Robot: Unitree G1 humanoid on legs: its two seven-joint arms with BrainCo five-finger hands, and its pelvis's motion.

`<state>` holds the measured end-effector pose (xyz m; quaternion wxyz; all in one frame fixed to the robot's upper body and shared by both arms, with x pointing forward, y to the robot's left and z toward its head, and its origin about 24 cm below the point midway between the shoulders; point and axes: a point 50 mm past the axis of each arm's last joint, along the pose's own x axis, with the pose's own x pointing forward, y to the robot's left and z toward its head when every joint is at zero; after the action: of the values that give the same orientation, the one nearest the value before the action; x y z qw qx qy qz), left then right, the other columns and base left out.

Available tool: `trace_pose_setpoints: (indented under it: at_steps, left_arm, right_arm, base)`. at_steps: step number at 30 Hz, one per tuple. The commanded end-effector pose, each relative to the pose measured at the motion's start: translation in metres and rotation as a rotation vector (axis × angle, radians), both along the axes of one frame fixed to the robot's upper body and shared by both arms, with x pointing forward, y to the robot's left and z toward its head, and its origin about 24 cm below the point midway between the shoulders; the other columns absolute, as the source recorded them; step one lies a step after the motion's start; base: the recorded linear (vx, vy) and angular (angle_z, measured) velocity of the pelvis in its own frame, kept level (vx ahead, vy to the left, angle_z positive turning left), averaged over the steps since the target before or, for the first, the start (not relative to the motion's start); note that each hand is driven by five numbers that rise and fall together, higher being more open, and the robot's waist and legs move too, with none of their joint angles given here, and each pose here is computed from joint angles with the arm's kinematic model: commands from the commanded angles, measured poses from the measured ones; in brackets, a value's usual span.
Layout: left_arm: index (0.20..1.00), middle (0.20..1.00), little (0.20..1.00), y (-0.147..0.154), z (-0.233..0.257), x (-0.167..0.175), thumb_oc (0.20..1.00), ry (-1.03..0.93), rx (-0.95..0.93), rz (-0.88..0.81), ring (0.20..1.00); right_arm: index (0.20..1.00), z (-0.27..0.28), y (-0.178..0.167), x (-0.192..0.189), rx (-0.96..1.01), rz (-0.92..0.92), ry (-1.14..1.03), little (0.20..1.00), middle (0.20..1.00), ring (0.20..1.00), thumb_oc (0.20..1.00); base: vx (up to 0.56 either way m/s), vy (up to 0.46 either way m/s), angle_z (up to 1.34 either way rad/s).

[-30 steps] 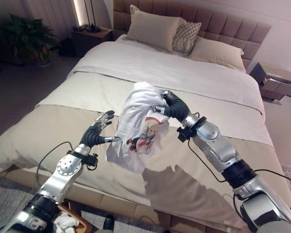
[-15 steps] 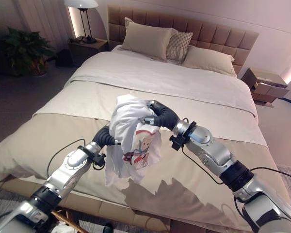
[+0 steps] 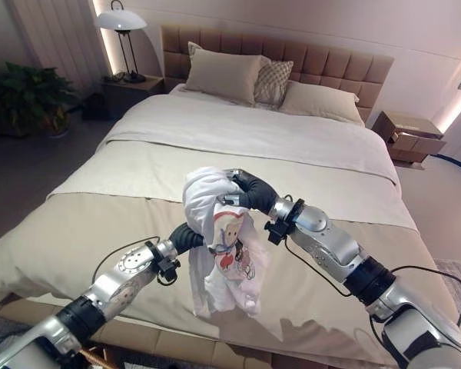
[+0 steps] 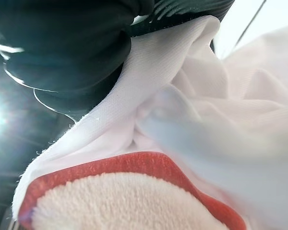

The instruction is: Pick up clothes into the bucket

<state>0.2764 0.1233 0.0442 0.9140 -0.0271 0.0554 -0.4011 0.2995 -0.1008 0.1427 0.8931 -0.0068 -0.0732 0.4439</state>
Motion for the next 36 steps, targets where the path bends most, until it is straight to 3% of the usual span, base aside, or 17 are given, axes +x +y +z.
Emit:
trace_pose_setpoints:
  at_steps: [1, 7, 11, 13, 18, 20, 27, 36]
  left_arm:
    - [0.2, 0.2, 0.2, 0.009, 0.006, 0.011, 0.2, -0.007, -0.07, 0.045, 0.2]
    - [0.2, 0.2, 0.2, 0.022, -0.008, 0.001, 0.2, 0.052, -0.122, 0.116, 0.2]
    - [0.2, 0.2, 0.2, 0.039, -0.025, -0.012, 0.2, 0.109, -0.187, 0.255, 0.2]
    - [0.2, 0.2, 0.2, 0.048, -0.029, -0.017, 0.2, 0.119, -0.198, 0.306, 0.2]
    - [0.2, 0.2, 0.2, 0.067, -0.031, -0.027, 0.2, 0.091, -0.17, 0.406, 0.2]
    - [0.2, 0.2, 0.2, 0.09, -0.029, -0.035, 0.2, 0.039, -0.118, 0.535, 0.2]
    - [0.2, 0.2, 0.2, 0.128, -0.03, -0.056, 0.2, -0.001, -0.089, 0.757, 0.2]
    - [0.2, 0.2, 0.2, 0.151, -0.026, -0.067, 0.2, -0.065, -0.059, 0.954, 0.2]
  right_arm:
    - [0.2, 0.038, 0.011, 0.009, 0.14, 0.023, -0.113, 0.2, 0.2, 0.2, 0.2]
    - [0.2, 0.035, 0.001, 0.014, 0.154, -0.038, -0.104, 0.2, 0.2, 0.2, 0.2]
    - [0.2, 0.031, -0.013, 0.017, 0.185, -0.119, -0.093, 0.2, 0.2, 0.2, 0.2]
    - [1.0, 0.031, -0.021, 0.016, 0.185, -0.155, -0.109, 1.0, 1.0, 1.0, 1.0]
    - [1.0, 0.026, -0.032, 0.013, 0.181, -0.197, -0.104, 1.0, 1.0, 1.0, 1.0]
    - [1.0, 0.019, -0.046, 0.011, 0.198, -0.266, -0.089, 1.0, 1.0, 1.0, 1.0]
    - [1.0, 0.004, -0.072, 0.008, 0.173, -0.397, -0.079, 1.0, 1.0, 1.0, 1.0]
    - [1.0, -0.028, -0.094, 0.002, 0.088, -0.598, -0.059, 1.0, 1.0, 1.0, 1.0]
  base:
    - [-0.01, -0.009, -0.04]
    - [-0.01, -0.006, -0.02]
    - [0.0, -0.008, 0.0]
    - [-0.01, -0.005, 0.02]
    - [-0.01, -0.023, 0.04]
    - [-0.01, -0.021, 0.04]
    - [0.0, -0.009, 0.03]
    - [0.0, 0.0, 0.0]
